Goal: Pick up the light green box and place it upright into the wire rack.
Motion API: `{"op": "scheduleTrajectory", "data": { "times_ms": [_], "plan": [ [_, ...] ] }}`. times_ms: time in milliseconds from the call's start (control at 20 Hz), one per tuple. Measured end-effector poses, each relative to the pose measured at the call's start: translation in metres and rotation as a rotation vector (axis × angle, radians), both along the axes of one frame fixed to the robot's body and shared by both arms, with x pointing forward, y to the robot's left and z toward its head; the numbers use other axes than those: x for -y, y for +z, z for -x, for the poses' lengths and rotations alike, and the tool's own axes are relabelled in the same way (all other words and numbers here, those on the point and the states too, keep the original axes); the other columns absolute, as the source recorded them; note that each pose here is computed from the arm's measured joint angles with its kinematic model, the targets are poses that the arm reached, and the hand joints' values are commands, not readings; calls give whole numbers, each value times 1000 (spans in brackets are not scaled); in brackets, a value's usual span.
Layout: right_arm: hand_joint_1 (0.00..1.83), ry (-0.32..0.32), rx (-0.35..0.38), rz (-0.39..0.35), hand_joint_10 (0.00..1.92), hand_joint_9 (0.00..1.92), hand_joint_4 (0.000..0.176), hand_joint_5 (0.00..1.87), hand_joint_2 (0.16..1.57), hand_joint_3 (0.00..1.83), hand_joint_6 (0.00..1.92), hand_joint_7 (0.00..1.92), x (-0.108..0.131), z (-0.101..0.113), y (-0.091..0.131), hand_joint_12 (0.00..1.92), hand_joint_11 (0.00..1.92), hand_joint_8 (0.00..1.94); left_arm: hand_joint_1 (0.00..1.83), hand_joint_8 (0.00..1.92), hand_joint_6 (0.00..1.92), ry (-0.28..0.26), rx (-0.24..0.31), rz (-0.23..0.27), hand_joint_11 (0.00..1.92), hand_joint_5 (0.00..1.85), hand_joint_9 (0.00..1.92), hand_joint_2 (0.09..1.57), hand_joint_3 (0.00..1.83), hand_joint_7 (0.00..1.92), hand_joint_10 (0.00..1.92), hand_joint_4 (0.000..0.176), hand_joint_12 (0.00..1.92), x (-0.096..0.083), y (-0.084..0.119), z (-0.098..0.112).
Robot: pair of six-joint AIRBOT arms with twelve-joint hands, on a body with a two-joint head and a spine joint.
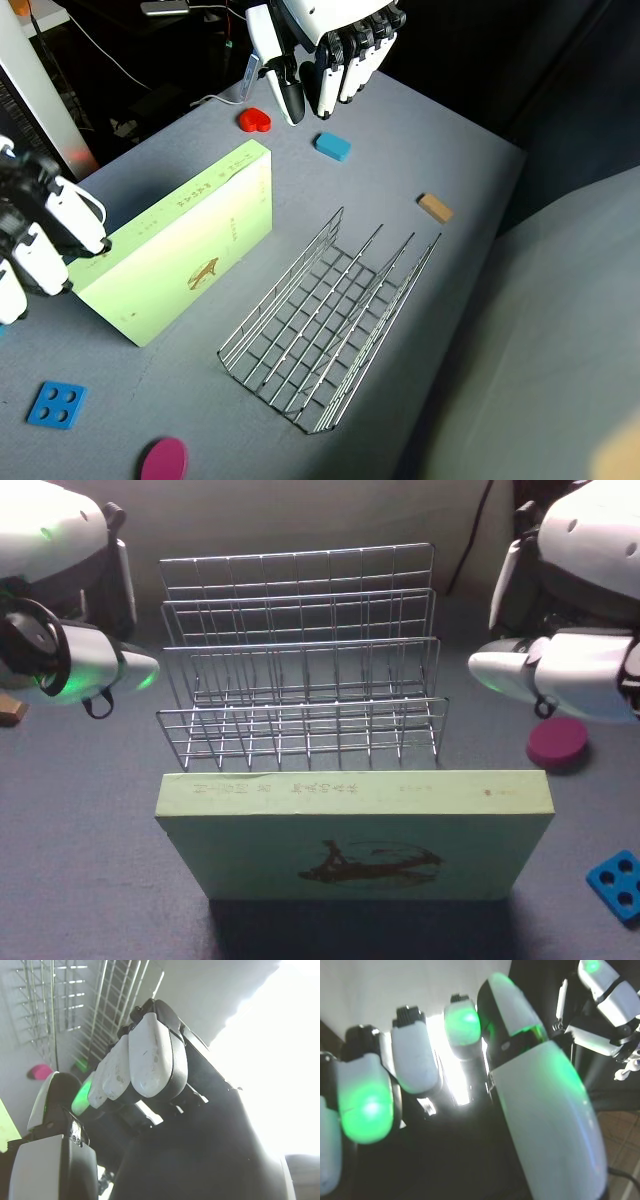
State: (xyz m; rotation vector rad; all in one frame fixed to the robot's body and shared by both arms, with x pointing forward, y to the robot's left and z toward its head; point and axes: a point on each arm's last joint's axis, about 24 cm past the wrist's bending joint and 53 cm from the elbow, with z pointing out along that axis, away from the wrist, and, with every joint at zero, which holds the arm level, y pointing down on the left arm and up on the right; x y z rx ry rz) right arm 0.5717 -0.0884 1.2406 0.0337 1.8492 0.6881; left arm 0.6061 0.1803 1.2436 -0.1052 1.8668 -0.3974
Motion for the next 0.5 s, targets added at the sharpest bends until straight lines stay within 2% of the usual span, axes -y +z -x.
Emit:
{"op": "scheduleTrajectory", "data": {
  "times_ms": [100,200,400,500],
  "plan": [
    [117,-2,-3,-5,47,89,0,95,967,171,45,125,0,0,0,527,0,43,55,54,60,8,-1,-4,0,150,124,1075,115,166,71,1,621,-2,0,0],
    [120,-14,-16,6,4,113,0,118,1040,16,3,148,3,0,-6,514,0,1,44,11,13,14,-6,-10,0,181,144,1130,15,198,14,0,623,-4,-2,0],
    [119,-26,-27,18,5,119,0,119,1042,13,2,148,2,-1,-12,513,0,0,41,9,8,10,7,-30,0,189,156,1134,9,210,12,0,619,-4,1,-1],
    [130,-41,-67,0,6,136,0,151,1041,5,7,171,4,0,-18,559,0,4,41,4,3,15,0,-26,0,191,160,1137,4,215,6,0,645,-5,-1,-1]
  ]
}}
